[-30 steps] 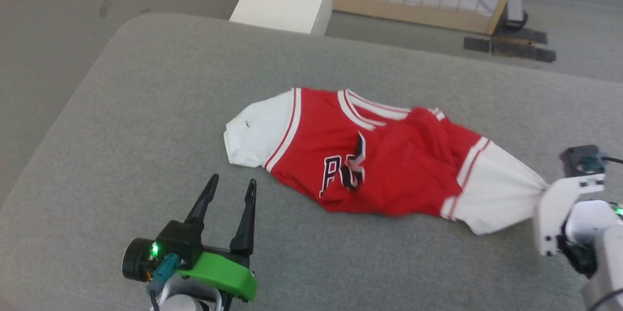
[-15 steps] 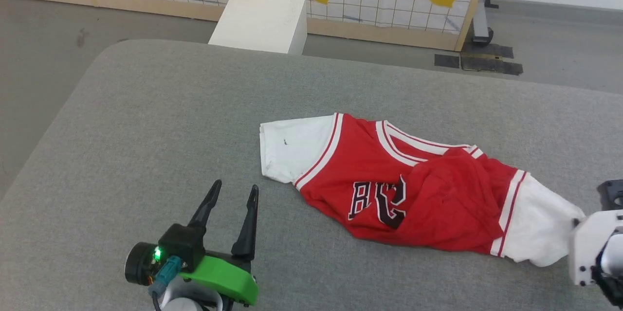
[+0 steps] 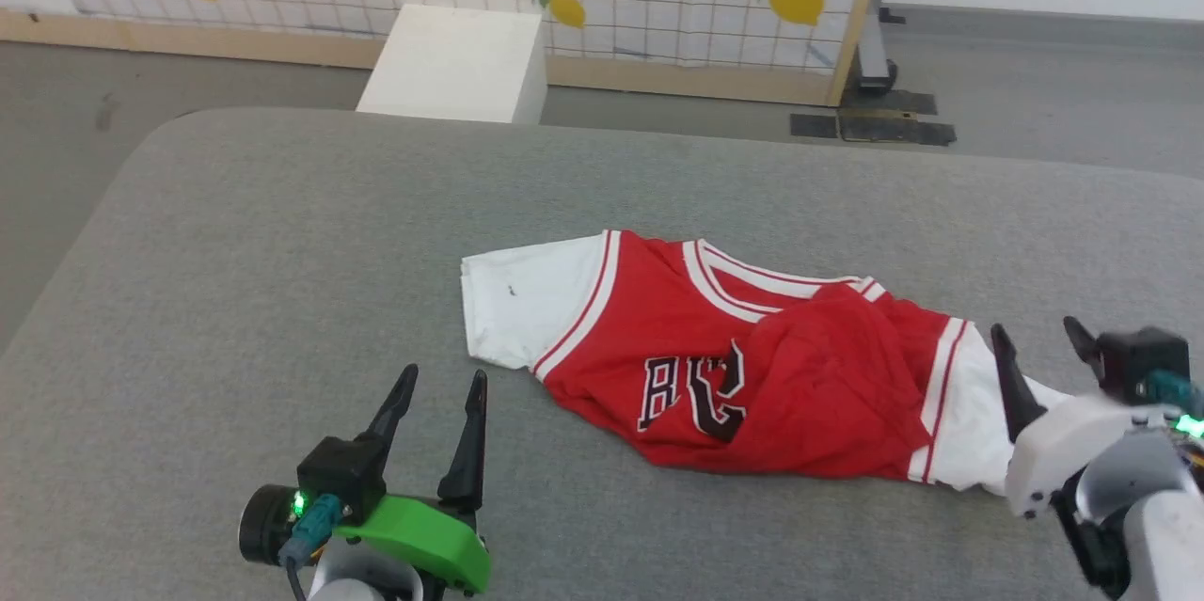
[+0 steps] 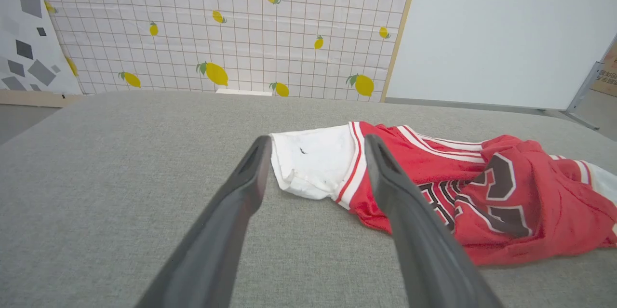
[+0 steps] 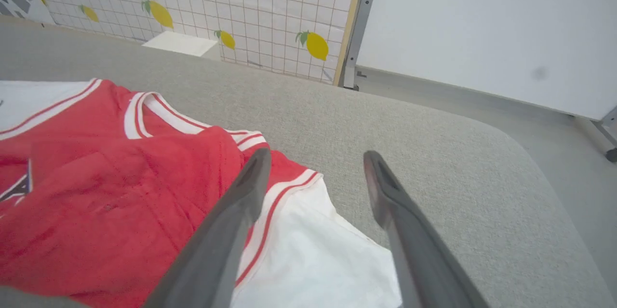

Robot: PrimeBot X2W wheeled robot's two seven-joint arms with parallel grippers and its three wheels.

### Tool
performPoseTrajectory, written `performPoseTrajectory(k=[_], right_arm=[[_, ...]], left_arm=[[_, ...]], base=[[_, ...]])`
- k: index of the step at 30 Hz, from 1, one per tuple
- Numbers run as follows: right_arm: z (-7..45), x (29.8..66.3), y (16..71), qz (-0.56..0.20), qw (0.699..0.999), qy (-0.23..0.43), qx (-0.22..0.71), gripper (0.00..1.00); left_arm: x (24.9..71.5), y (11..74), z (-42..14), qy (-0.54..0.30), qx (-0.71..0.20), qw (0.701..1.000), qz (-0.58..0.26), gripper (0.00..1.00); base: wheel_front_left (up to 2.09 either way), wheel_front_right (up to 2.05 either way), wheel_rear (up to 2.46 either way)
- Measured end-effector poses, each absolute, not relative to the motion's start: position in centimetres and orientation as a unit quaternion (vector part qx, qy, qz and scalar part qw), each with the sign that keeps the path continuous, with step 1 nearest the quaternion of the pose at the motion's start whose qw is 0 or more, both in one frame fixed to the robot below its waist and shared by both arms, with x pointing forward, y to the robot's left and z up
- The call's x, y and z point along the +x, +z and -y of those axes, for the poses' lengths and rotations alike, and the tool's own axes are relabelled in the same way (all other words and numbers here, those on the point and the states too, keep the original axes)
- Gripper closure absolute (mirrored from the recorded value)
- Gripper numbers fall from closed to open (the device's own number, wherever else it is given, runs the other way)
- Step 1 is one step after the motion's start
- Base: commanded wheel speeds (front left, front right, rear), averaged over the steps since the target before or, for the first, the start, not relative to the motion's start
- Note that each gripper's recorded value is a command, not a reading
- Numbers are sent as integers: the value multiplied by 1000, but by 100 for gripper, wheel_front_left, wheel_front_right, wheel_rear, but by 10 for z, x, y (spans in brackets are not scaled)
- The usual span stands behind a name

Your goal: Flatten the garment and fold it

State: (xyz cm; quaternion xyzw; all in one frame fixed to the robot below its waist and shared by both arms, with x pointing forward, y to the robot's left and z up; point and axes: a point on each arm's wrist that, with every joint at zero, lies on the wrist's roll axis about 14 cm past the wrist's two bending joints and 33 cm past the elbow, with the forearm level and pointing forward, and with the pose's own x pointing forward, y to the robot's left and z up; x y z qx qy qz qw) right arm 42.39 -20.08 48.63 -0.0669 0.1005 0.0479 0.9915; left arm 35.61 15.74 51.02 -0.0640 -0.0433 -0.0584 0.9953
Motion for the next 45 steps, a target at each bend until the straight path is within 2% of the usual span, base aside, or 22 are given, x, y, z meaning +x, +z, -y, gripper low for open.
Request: performPoseTrajectory(k=[7,14,19,25,30,35,45], right_arm=[[201,391,499,-23,1000,17,-4,0],[217,378,499,-7,1000,-18,24,0],[223,379,495,-12,999,-28,23,0],[226,384,489,-20,999,-34,31,0],[233,381,478,-34,998,-47,37,0],[239,376,463,-54,996,-60,38,0],[247,375,448,-74,994,-72,35,0]], left_arm=[[382,502,-141,-94,-58,994,15,0],[430,499,-127,-155,-3,986,-60,0],[471,490,-125,-203,67,963,-162,0],[501,460,-146,-207,121,923,-301,0],[513,431,-164,-193,150,890,-385,0],[524,405,-176,-180,170,870,-426,0],[533,374,-183,-171,181,849,-466,0]], base=[[0,0,0],[0,0,0],[0,0,0],[0,0,0],[0,0,0],[0,0,0],[0,0,0]])
